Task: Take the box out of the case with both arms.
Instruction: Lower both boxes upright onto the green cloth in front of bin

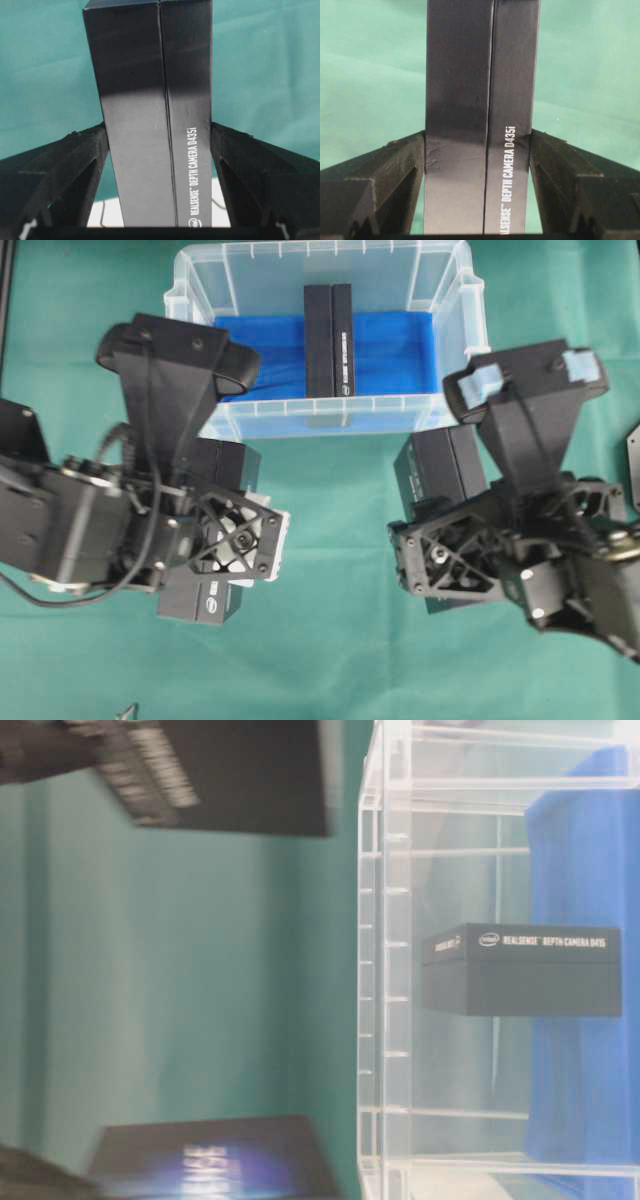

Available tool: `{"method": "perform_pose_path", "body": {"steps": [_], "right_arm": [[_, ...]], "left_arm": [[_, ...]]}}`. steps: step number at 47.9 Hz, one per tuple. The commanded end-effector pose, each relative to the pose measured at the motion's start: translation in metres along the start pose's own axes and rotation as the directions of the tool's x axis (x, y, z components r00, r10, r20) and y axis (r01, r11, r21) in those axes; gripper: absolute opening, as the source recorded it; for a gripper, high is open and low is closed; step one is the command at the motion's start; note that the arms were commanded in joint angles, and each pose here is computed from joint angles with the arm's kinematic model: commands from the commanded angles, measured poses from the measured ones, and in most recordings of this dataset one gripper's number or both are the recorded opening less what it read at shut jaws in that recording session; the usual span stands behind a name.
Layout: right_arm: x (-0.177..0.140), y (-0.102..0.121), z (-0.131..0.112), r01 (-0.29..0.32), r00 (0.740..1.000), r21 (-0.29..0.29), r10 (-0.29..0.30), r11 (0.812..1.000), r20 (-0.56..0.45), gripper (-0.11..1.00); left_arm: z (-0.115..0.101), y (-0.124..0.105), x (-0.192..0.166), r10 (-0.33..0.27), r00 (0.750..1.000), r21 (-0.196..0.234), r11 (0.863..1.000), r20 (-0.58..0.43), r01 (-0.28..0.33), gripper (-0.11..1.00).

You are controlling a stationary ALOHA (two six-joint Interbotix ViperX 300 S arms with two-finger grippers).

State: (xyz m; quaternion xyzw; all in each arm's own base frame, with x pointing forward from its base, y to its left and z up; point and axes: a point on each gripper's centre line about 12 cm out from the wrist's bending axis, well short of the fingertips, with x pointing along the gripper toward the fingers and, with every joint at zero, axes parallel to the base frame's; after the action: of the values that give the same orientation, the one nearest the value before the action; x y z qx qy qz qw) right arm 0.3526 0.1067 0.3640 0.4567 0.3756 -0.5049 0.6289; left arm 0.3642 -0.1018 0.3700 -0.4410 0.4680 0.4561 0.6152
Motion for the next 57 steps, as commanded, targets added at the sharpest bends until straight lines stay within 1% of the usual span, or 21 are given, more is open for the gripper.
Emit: {"method": "perform_pose_path", "body": {"steps": [1, 8, 16, 19, 25, 32, 35, 47, 53, 57], "right_arm": [[0.003, -0.002, -0.004, -0.021, 1.0, 0.005, 0.021, 1.0, -0.015, 0.64], [0.032, -0.006, -0.015, -0.017, 0.999, 0.024, 0.018, 1.0, -0.034, 0.65], [0.064, -0.01, -0.027, -0.039, 0.998, 0.049, 0.042, 0.998, -0.054, 0.65], [0.074, -0.012, -0.03, -0.044, 0.997, 0.059, 0.047, 0.997, -0.06, 0.65], [0.091, -0.015, -0.034, -0.056, 0.995, 0.071, 0.061, 0.996, -0.076, 0.65], [0.107, -0.014, -0.037, -0.062, 0.994, 0.068, 0.067, 0.996, -0.083, 0.65], [0.115, -0.013, -0.038, -0.059, 0.994, 0.066, 0.065, 0.996, -0.084, 0.65], [0.132, -0.014, -0.042, -0.047, 0.995, 0.059, 0.052, 0.997, -0.089, 0.65], [0.138, -0.016, -0.043, -0.049, 0.994, 0.061, 0.055, 0.997, -0.094, 0.65], [0.142, -0.016, -0.046, -0.061, 0.992, 0.058, 0.067, 0.996, -0.104, 0.65]], "left_arm": [[0.002, 0.002, 0.003, -0.044, 0.999, -0.025, 0.999, 0.005, 0.044, 0.64], [-0.004, 0.003, 0.031, -0.061, 0.998, -0.046, 0.997, 0.002, 0.061, 0.63], [-0.012, 0.006, 0.062, -0.064, 0.998, -0.075, 0.995, -0.006, 0.064, 0.64], [-0.015, 0.008, 0.074, -0.061, 0.998, -0.075, 0.995, -0.007, 0.06, 0.64], [-0.021, 0.007, 0.094, -0.072, 0.997, -0.069, 0.995, -0.014, 0.071, 0.63], [-0.029, 0.003, 0.12, -0.098, 0.995, -0.057, 0.994, -0.034, 0.096, 0.63], [-0.032, 0.003, 0.129, -0.098, 0.994, -0.057, 0.994, -0.043, 0.096, 0.64], [-0.038, 0.004, 0.147, -0.104, 0.992, -0.053, 0.994, -0.069, 0.101, 0.64], [-0.045, 0.006, 0.157, -0.13, 0.984, -0.071, 0.99, -0.121, 0.122, 0.64], [-0.051, 0.011, 0.165, -0.149, 0.975, -0.095, 0.986, -0.164, 0.134, 0.63]]}}
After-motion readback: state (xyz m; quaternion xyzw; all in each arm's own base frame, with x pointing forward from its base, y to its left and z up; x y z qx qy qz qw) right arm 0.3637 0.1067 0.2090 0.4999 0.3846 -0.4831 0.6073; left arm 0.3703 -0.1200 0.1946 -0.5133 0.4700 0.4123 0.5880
